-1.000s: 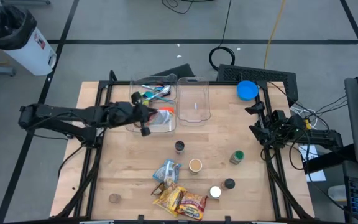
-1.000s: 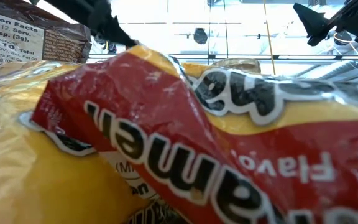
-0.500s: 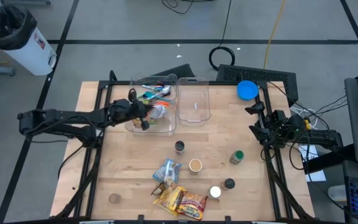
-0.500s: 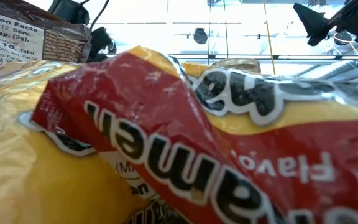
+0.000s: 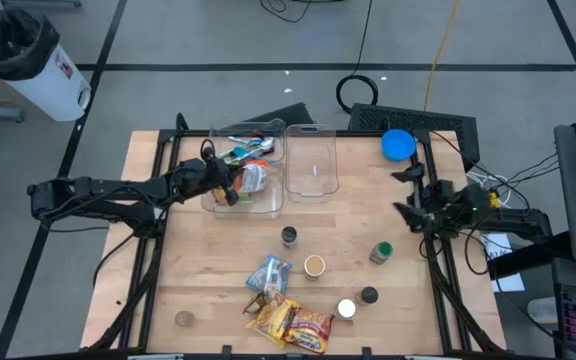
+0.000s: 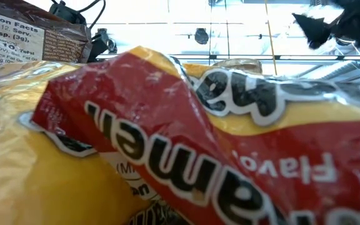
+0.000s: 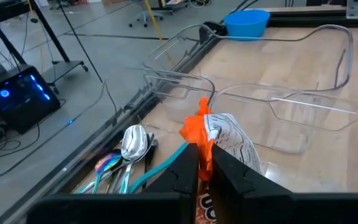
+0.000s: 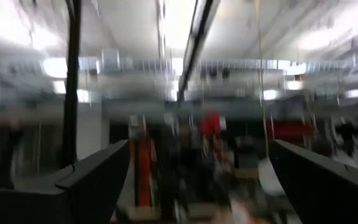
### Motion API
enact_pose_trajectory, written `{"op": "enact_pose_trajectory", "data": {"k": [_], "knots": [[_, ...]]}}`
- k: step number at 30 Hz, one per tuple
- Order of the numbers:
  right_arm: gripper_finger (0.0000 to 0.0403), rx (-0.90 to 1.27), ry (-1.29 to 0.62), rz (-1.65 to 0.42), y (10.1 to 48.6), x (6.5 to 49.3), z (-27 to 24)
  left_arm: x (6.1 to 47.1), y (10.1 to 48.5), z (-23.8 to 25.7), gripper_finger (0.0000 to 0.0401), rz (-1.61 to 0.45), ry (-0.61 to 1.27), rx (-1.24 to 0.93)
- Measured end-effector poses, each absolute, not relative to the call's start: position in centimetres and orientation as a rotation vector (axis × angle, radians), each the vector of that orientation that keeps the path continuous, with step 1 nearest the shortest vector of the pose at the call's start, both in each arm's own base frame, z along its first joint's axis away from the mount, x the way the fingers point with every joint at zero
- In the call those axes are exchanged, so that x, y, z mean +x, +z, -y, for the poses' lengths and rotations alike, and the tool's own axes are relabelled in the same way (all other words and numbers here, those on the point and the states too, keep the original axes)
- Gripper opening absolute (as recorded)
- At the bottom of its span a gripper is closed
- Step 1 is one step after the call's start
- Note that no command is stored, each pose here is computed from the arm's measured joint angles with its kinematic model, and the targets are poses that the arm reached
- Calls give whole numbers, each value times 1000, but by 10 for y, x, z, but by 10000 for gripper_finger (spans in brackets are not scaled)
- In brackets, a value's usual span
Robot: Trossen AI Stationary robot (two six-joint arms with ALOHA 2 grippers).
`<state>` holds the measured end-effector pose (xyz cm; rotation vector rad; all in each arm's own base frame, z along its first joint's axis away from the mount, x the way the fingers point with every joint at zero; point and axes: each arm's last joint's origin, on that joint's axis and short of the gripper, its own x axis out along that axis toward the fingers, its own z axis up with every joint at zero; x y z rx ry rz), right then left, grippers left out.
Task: Pick & Place Food Item
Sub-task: Put the orange noodle pack into the bottom left transparent bin
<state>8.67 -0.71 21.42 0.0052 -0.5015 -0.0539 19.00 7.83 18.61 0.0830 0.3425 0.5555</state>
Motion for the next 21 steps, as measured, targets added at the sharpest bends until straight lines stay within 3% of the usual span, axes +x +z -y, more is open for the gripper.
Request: {"op": "enact_pose_trajectory", "data": {"k": [6,21], "knots": [[380,28,-59,222,189,96,8,190,186,-78,40,-342,556,83],[380,64,-62,43,172,99,8,190,186,-78,40,-334,561,62]]}}
